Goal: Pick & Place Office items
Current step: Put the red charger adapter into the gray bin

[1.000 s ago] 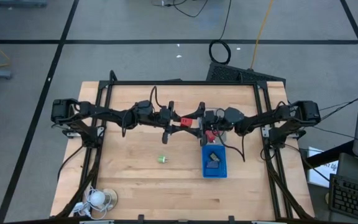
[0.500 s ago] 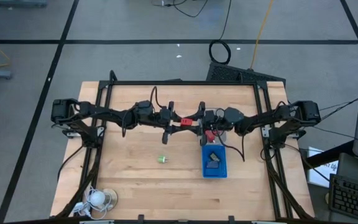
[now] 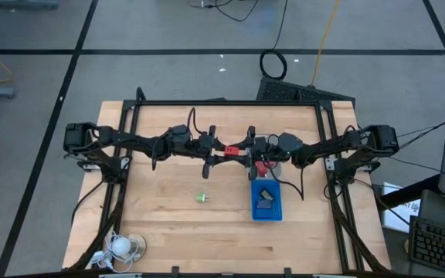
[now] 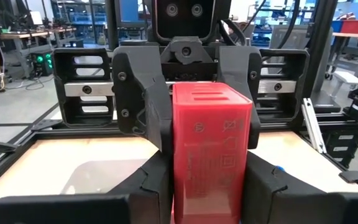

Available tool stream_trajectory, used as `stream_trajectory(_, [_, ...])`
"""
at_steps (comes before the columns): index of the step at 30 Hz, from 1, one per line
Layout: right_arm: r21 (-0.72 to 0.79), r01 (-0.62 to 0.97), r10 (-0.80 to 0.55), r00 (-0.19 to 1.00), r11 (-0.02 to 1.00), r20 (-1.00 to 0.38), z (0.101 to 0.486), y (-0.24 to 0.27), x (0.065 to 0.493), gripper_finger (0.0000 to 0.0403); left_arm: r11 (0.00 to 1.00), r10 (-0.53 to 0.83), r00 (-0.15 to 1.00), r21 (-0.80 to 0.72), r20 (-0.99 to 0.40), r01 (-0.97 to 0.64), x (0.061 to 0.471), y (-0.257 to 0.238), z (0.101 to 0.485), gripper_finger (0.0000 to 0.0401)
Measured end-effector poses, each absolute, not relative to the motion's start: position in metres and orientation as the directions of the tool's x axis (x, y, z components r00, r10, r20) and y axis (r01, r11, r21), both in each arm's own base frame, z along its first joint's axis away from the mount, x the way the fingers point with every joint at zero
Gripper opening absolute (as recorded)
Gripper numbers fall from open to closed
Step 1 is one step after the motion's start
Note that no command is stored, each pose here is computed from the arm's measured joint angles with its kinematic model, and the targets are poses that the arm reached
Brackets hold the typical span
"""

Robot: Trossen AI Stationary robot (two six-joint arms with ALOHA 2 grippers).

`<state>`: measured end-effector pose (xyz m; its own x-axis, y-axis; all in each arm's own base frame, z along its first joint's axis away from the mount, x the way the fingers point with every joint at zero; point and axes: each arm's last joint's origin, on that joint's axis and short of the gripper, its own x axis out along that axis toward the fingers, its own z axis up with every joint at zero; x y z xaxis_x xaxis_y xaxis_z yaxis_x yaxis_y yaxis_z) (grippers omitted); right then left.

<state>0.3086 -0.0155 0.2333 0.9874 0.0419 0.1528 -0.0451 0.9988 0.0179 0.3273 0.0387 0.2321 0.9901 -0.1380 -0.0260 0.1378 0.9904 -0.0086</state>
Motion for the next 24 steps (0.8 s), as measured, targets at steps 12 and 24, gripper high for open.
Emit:
stream_trajectory(12, [-0.002, -0.052, 0.052, 0.989, 0.999, 0.142, 0.233, -0.015, 0.308, 0.0114, 0.99, -0.124, 0.992, -0.071, -0.029, 0.121, 0.327, 0.039, 0.232, 0.0216])
stream_trajectory(24, [-0.036, -0.027, 0.028, 0.999, 0.999, 0.038, 0.248, -0.016, 0.291, 0.0113, 0.994, -0.086, 0.995, -0.067, -0.051, 0.082, 0.316, 0.052, 0.244, 0.0263])
